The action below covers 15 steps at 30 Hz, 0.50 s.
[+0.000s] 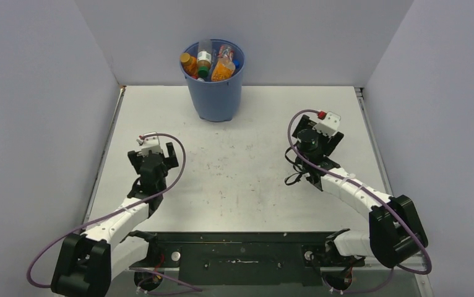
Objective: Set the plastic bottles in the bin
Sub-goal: Reset both arms
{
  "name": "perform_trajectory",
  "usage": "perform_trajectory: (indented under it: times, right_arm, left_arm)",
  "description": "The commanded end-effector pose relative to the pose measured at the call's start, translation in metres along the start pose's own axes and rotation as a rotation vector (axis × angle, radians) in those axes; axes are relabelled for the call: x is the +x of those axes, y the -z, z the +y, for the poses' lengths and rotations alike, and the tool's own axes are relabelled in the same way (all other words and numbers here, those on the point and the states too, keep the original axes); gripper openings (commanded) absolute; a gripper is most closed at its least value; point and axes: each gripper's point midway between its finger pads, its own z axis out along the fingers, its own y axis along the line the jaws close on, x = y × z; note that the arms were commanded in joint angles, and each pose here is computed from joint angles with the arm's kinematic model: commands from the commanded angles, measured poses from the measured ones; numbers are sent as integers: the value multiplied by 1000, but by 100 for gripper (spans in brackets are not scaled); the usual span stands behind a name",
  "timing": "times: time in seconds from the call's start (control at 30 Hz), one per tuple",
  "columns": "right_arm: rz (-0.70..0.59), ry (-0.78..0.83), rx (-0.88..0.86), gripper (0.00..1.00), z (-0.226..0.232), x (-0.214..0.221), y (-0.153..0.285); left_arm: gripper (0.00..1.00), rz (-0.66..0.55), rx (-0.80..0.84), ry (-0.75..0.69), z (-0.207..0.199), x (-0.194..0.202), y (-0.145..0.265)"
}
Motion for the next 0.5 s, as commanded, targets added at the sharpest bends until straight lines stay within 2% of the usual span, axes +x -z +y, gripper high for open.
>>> perform_trajectory:
  times: [0.0,0.17,0.23,0.33,0.4,0.47]
  right_arm:
    - [-90,172,-21,90,-20,-10,-22]
    - [28,324,101,90,-64,37,-45]
    - [43,260,156,90,-84,51,-47]
    - [-8,206,139,90,-100,61,-42]
    - [-51,233,100,90,-102,63,-38]
    - [-98,261,98,90,-112,63,-32]
  left_arm:
    - [96,-74,-10,57,4,-11,-19]
    - [96,-44,102,-67,-18,1,-34]
    - [96,-65,96,-48,-13,2,-36]
    - [96,-74,117,19,-2,8,-38]
    - [96,-88,131,47,-3,8,-40]
    - [96,-100,186,-5,-10,7,-40]
